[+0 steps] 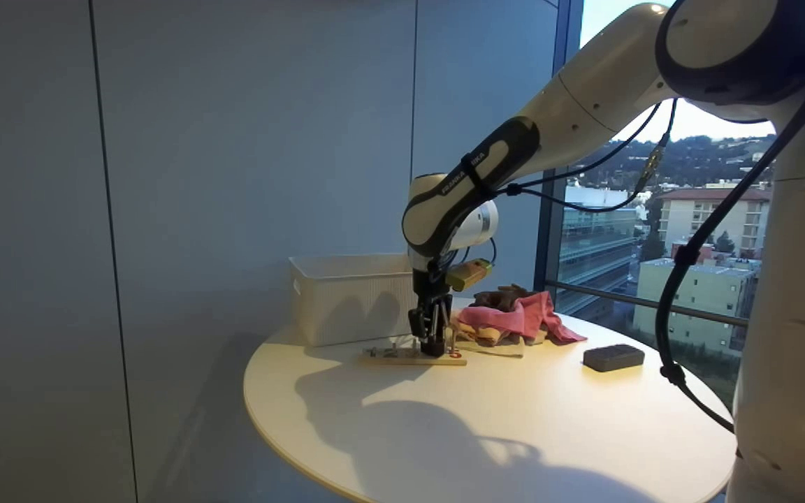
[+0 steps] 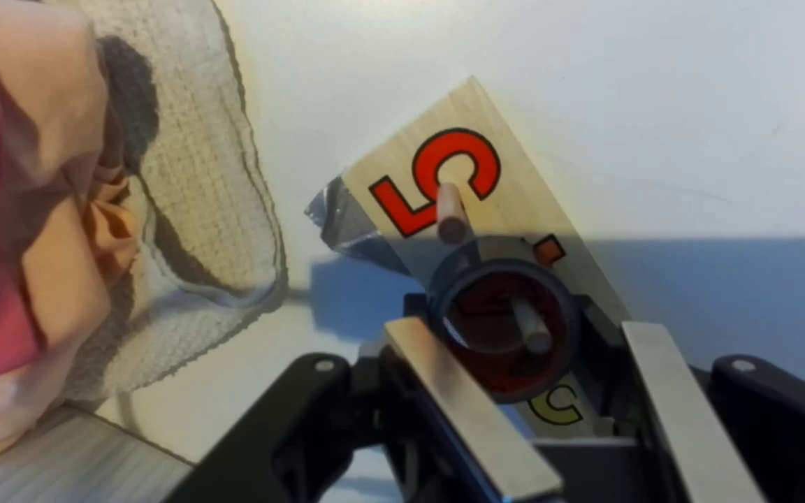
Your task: Move the black item across the object
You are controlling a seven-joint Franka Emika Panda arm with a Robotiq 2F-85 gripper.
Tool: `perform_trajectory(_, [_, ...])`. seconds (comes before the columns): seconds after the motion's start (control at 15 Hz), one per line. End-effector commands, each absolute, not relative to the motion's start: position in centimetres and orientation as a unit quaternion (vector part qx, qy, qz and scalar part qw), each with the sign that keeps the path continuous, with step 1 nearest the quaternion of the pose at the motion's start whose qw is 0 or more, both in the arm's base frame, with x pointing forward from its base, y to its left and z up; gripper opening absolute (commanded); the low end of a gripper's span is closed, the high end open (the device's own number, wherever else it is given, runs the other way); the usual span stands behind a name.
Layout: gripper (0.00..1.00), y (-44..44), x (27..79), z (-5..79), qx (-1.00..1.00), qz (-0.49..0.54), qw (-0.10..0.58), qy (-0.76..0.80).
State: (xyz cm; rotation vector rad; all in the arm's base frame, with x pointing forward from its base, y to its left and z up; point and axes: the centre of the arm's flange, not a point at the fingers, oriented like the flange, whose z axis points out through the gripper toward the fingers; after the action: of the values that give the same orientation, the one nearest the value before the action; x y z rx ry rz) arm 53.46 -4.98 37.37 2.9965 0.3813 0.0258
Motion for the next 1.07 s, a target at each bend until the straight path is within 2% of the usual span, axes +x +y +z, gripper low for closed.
perform_trajectory(0.0, [0.26,-4.5,52.5,40.1,0.990,0.032,0.064,0.118])
perform_trajectory(0.6, [0.26,-4.9,50.7,45.5,0.992,0.071,0.095,0.037])
perform_trajectory(1.0, [0.26,-6.4,48.5,43.8,0.992,0.040,0.121,-0.021])
